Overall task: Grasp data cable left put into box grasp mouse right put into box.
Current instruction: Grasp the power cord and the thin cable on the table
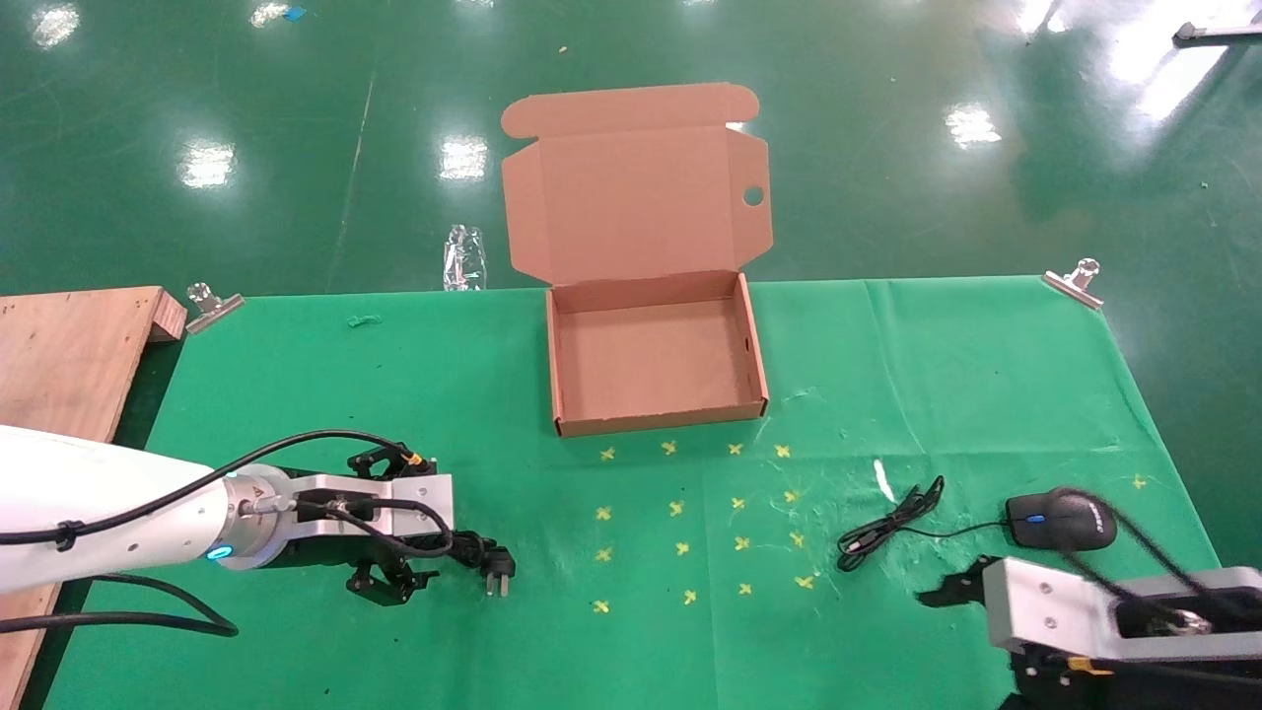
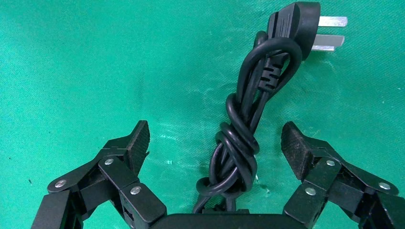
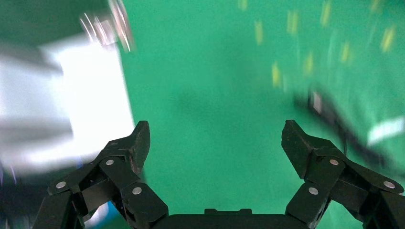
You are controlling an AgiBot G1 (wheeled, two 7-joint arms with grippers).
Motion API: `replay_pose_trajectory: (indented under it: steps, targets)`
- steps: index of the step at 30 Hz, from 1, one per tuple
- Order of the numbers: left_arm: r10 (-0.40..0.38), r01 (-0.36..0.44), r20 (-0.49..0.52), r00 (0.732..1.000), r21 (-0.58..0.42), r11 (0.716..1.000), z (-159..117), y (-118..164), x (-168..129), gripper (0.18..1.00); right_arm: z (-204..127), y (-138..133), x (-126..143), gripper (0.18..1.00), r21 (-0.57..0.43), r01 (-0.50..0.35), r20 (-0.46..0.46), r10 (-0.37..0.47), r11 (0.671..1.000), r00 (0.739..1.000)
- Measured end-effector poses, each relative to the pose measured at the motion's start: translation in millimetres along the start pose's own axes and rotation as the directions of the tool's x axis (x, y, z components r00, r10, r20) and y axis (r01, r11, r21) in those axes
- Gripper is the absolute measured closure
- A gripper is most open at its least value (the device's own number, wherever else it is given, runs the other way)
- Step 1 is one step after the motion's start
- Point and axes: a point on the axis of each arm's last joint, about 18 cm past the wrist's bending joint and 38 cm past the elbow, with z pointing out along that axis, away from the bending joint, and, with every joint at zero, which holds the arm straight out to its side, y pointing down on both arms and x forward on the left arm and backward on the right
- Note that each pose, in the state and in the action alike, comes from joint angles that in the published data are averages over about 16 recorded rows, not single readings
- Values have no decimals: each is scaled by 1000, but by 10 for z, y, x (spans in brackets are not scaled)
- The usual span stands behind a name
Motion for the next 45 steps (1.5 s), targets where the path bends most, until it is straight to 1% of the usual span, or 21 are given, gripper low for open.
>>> replay_pose_trajectory:
  steps: [3,6,11,19,29,40,45]
  targets:
    - [0,0,0,1000,0,1000,0,-1,0,184,110,29,128,178,-92,42,-15,-43,995,999]
    - [0,0,0,1000,0,1000,0,-1,-1,184,230,20,278,178,-163,78,-31,-84,984,996]
    - [0,0,0,1000,0,1000,0,-1,-1,184,439,-43,514,178,-225,118,-51,-133,967,990]
    - [0,0,0,1000,0,1000,0,-1,-1,184,689,-90,797,178,-261,146,-57,-166,954,984]
    - [0,0,0,1000,0,1000,0,-1,0,184,791,-136,1059,178,-281,157,-67,-182,947,981]
    - [0,0,0,1000,0,1000,0,0,0,194,804,-156,1144,182,-287,153,-76,-181,946,981]
    - [0,0,0,1000,0,1000,0,0,-1,223,800,-152,1131,198,-286,155,-74,-183,946,980]
